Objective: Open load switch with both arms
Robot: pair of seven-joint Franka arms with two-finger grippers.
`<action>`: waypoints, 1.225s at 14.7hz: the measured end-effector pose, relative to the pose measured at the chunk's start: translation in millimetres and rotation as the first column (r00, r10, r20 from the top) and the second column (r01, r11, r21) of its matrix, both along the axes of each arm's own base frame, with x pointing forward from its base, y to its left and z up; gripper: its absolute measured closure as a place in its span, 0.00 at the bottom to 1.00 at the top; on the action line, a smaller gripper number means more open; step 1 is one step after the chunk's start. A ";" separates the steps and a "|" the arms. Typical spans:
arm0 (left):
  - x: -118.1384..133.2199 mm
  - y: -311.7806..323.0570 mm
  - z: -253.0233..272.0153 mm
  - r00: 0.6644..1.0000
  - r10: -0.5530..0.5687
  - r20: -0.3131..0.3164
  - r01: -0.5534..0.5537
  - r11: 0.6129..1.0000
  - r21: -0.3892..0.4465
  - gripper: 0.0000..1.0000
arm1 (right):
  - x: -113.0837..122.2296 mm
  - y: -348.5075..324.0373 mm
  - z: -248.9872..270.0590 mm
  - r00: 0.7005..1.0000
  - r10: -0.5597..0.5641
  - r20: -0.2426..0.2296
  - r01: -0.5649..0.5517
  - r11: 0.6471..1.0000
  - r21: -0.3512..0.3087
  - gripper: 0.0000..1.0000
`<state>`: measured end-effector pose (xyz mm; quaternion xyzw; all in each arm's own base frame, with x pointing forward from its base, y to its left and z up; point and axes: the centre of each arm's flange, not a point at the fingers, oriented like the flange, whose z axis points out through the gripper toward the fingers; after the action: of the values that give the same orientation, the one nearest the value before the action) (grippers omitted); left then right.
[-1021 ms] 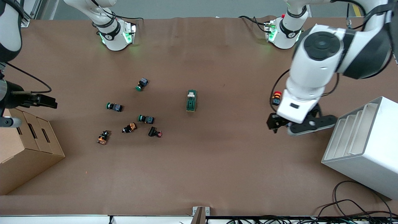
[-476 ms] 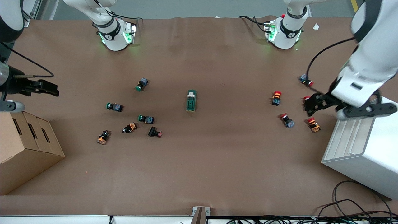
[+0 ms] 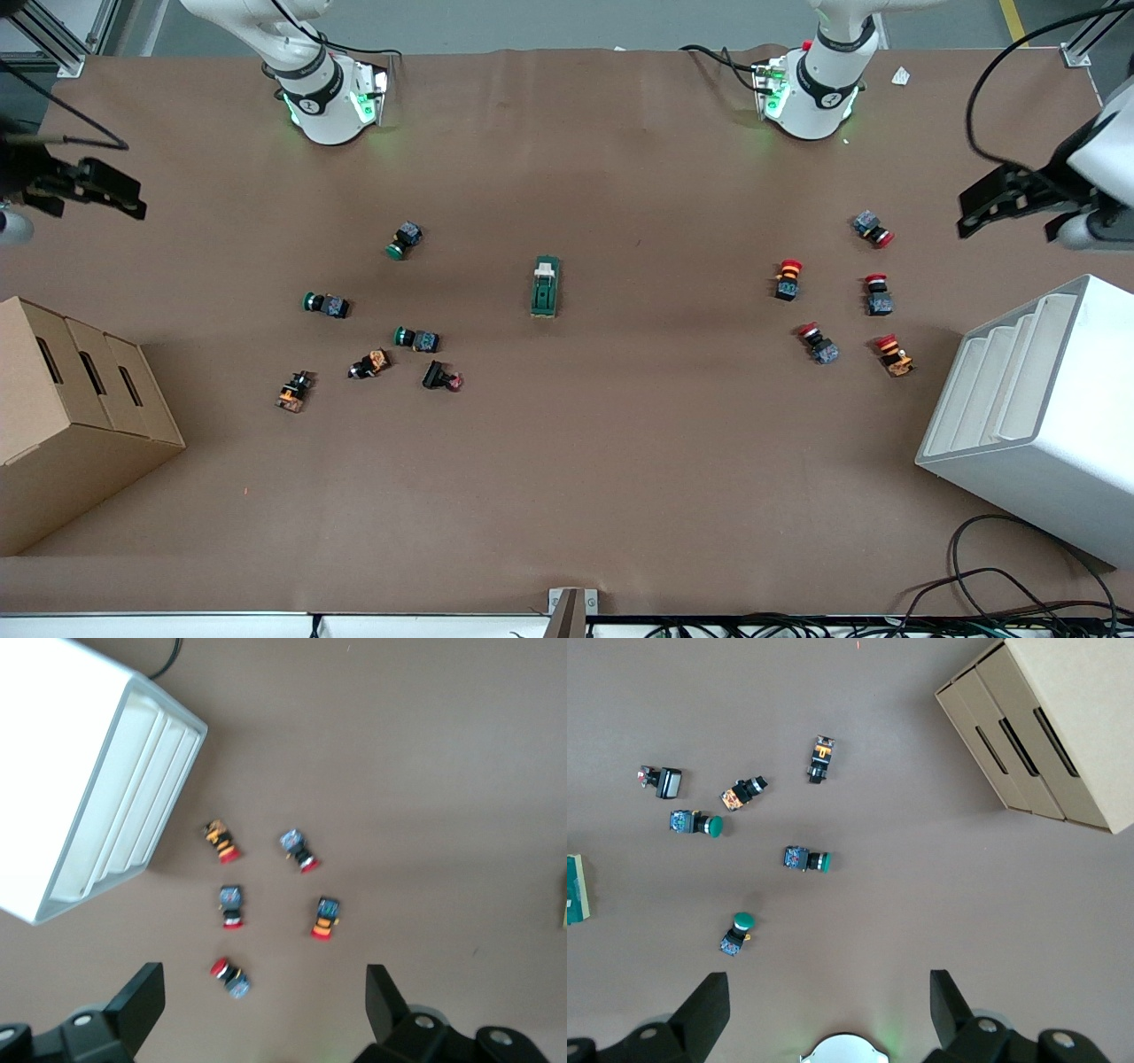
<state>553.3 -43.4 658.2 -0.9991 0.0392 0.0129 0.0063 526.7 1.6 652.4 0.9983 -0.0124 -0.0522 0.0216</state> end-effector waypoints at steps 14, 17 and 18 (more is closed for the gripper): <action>-45.2 13.5 10.2 1.000 -0.002 -0.029 0.001 1.000 -0.030 0.00 | -14.9 -18.8 8.0 0.999 -0.042 0.014 0.042 0.998 0.051 0.00; -48.8 18.3 11.1 1.000 0.007 -0.028 -0.008 0.999 -0.032 0.00 | -14.3 -18.6 8.4 0.999 -0.042 0.020 0.041 0.998 0.053 0.00; -49.8 18.1 10.3 1.000 0.007 -0.031 -0.008 0.999 -0.032 0.00 | -14.1 -18.5 8.5 0.999 -0.039 0.021 0.038 0.998 0.054 0.00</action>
<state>503.6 -25.3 668.4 -0.9989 0.0358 0.0275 -0.0104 512.6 -16.9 660.9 0.9986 -0.0305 -0.0420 -0.0064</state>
